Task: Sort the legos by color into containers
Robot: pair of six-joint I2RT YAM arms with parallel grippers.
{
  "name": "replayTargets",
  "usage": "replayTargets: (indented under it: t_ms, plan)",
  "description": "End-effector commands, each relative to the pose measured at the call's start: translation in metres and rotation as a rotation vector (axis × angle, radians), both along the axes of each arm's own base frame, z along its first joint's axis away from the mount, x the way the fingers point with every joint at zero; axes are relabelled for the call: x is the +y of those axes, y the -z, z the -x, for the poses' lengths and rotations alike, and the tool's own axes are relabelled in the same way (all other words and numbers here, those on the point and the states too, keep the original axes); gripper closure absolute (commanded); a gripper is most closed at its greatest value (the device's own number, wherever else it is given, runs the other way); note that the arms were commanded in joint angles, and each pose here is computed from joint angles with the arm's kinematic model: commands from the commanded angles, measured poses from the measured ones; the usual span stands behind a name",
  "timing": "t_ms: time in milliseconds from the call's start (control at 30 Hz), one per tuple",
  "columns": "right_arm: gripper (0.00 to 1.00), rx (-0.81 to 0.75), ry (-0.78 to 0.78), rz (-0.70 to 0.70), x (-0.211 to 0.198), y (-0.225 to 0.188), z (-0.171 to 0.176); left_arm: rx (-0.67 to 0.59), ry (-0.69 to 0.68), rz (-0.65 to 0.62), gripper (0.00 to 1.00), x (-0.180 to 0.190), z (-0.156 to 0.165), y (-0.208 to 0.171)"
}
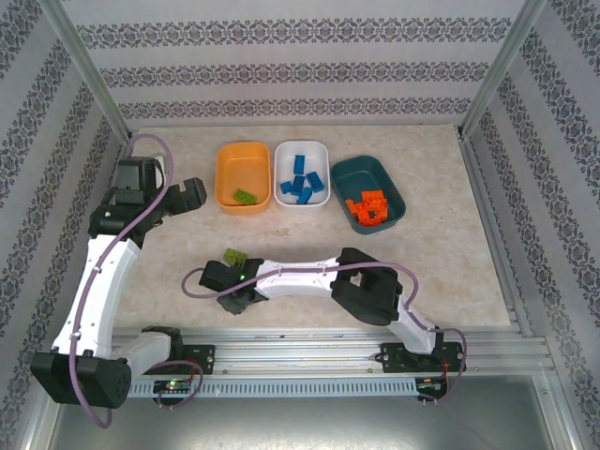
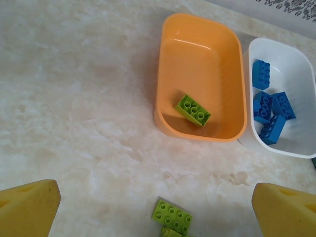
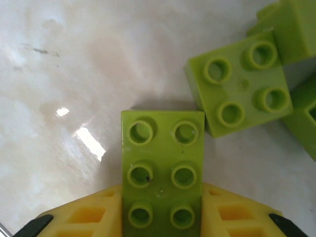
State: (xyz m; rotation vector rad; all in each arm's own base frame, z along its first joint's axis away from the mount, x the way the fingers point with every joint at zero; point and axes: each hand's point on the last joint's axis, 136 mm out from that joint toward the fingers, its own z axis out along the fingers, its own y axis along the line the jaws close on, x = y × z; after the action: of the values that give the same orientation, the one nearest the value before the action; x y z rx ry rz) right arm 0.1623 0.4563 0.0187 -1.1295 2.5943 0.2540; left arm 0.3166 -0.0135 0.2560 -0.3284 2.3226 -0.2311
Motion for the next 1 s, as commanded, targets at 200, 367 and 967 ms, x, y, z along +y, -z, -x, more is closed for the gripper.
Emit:
replayTargets:
  t_ms: [200, 367, 967]
  plan:
    - [0.68, -0.026, 0.129, -0.134, -0.047, -0.076, -0.015, 0.004, 0.071, 0.028, 0.00, -0.005, 0.002, 0.026]
    - [0.68, 0.000, 0.219, -0.264, -0.068, -0.114, -0.039, -0.010, 0.126, 0.080, 0.00, -0.018, 0.001, 0.043]
    - [0.67, -0.106, 0.420, -0.485, -0.126, -0.234, -0.191, -0.008, 0.202, 0.167, 0.00, -0.038, 0.004, 0.066]
